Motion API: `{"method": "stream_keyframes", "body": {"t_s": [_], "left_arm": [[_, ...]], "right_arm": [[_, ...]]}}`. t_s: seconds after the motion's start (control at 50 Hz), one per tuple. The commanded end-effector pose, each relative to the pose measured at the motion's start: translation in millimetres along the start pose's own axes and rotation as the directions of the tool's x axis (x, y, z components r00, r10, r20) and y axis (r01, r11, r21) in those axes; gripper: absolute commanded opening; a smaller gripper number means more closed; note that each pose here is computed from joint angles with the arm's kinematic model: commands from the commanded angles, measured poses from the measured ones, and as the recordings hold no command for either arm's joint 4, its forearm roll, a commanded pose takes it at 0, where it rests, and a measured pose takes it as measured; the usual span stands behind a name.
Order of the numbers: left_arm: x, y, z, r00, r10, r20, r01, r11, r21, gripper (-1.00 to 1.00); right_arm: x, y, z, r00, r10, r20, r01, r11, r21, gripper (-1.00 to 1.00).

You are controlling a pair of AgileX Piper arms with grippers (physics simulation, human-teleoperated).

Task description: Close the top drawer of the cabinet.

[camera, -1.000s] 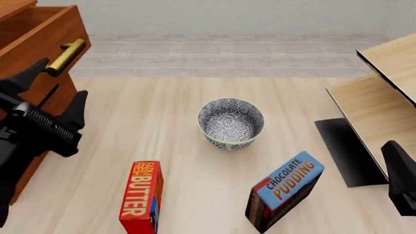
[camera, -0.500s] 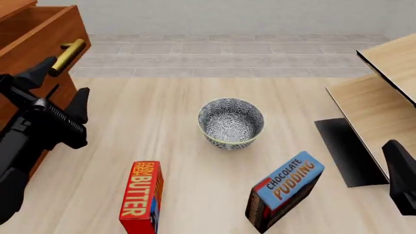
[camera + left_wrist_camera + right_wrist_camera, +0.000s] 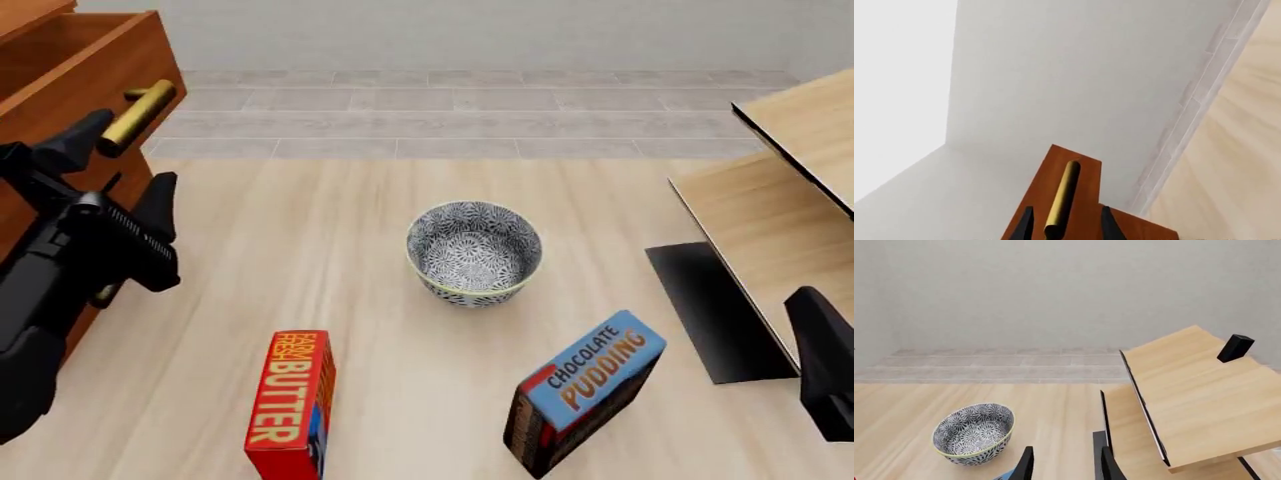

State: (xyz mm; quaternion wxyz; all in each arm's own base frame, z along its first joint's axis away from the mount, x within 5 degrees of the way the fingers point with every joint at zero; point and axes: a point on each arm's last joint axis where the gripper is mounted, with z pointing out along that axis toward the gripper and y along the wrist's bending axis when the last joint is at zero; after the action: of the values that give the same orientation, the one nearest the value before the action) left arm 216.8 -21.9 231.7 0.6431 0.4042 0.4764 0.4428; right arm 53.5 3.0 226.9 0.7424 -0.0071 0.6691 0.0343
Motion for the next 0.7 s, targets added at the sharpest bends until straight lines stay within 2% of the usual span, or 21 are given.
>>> {"method": "stream_keyframes", "body": {"t_s": [0.02,0.48,0.7], "left_arm": [[2.9,-2.5,3.2,1.0,0.018,-0.01,-0.018,1.0,0.001,1.0],[9.8,-1.4,10.4,0.998,0.056,-0.037,-0.056,0.998,-0.013,1.0],[12.0,-7.1,10.4,0.998,0.051,-0.045,-0.051,0.999,0.014,1.0]], "right_arm": [[-0.1,0.0,0.0,1.0,-0.001,0.002,0.001,1.0,0.0,1.0],[-0.7,0.1,0.0,1.0,0.001,0.003,-0.001,1.0,-0.002,1.0],[-0.6,0.1,0.0,1.0,0.004,0.003,-0.004,1.0,-0.002,1.0]]}}
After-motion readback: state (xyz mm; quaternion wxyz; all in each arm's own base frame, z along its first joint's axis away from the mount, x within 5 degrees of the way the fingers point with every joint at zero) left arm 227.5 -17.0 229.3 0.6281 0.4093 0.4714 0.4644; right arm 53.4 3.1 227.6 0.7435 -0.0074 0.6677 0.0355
